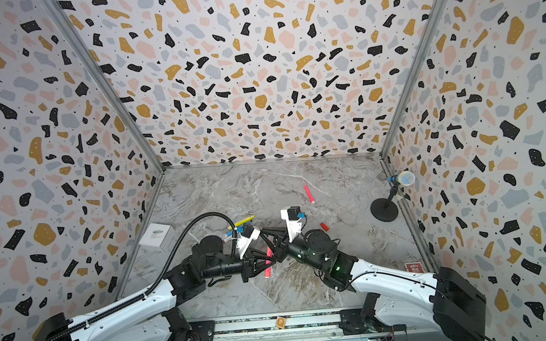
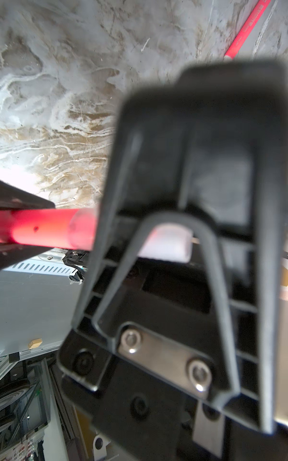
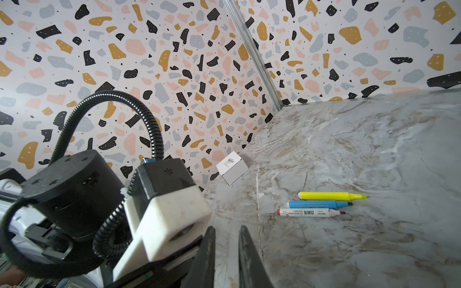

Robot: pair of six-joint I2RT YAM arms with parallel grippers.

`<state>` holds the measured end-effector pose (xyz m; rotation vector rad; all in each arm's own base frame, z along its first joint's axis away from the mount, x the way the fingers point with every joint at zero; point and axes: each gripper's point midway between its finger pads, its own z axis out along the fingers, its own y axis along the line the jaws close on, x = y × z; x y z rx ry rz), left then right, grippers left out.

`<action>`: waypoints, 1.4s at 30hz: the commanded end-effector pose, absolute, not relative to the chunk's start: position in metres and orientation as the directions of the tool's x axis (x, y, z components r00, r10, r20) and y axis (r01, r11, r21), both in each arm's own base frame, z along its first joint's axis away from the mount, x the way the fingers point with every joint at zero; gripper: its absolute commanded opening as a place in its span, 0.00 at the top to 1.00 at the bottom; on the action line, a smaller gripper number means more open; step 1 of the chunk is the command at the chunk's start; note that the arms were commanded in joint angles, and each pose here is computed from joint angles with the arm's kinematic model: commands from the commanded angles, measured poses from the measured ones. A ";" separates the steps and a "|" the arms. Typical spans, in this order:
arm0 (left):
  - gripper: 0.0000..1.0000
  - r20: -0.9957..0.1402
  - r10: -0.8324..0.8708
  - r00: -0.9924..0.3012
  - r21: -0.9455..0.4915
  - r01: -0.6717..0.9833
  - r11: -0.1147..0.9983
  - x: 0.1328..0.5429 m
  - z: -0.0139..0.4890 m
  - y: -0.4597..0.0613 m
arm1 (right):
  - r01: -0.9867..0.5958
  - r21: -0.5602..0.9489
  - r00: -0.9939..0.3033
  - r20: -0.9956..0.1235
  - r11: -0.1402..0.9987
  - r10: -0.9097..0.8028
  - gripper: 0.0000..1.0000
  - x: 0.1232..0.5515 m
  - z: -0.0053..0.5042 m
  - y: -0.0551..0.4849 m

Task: Insert pens into pen caps
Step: Put on the pen cap to the pen, then place a pen at the top-center of the table.

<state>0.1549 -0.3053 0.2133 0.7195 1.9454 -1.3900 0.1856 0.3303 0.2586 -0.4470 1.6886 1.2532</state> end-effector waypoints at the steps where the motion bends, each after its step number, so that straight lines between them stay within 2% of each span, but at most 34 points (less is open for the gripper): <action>1: 1.00 -0.796 -0.553 -0.245 -0.486 0.803 0.344 0.231 0.387 -0.253 | -0.738 0.592 -0.675 -0.666 0.324 -0.319 1.00 0.083 0.134 0.329; 4: 1.00 -0.836 -0.446 -0.320 -0.488 0.804 0.339 0.232 0.347 -0.274 | -0.766 0.590 -0.643 -0.718 0.255 -0.268 1.00 0.097 0.176 0.335; 7: 1.00 -0.830 -0.422 -0.365 -0.517 0.789 0.333 0.228 0.318 -0.277 | -0.797 0.569 -0.603 -0.766 0.203 -0.223 0.99 0.111 0.215 0.338; 9: 1.00 -0.833 -0.405 -0.377 -0.520 0.785 0.338 0.224 0.307 -0.277 | -0.817 0.548 -0.577 -0.789 0.180 -0.213 0.90 0.116 0.234 0.340; 15: 1.00 -0.867 -0.318 -0.385 -0.485 0.800 0.354 0.216 0.290 -0.285 | -0.861 0.498 -0.508 -0.853 0.103 -0.123 0.55 0.132 0.292 0.340; 17: 1.00 -0.874 -0.284 -0.394 -0.477 0.804 0.356 0.214 0.283 -0.289 | -0.881 0.464 -0.471 -0.878 0.088 -0.083 0.48 0.137 0.317 0.338; 22: 1.00 -0.886 -0.244 -0.395 -0.461 0.815 0.350 0.206 0.277 -0.295 | -0.921 0.369 -0.376 -0.926 0.121 -0.036 0.46 0.145 0.359 0.326; 31: 1.00 -0.908 -0.234 -0.348 -0.412 0.845 0.342 0.195 0.287 -0.296 | -0.890 0.315 -0.339 -0.941 0.329 -0.017 0.46 0.178 0.361 0.295; 36: 1.00 -0.913 -0.236 -0.333 -0.398 0.856 0.330 0.191 0.293 -0.297 | -0.893 0.297 -0.329 -0.943 0.340 -0.041 0.48 0.181 0.358 0.292; 42: 1.00 -0.916 -0.237 -0.323 -0.389 0.860 0.332 0.190 0.298 -0.297 | -0.906 0.297 -0.337 -0.937 0.301 -0.091 0.51 0.178 0.350 0.300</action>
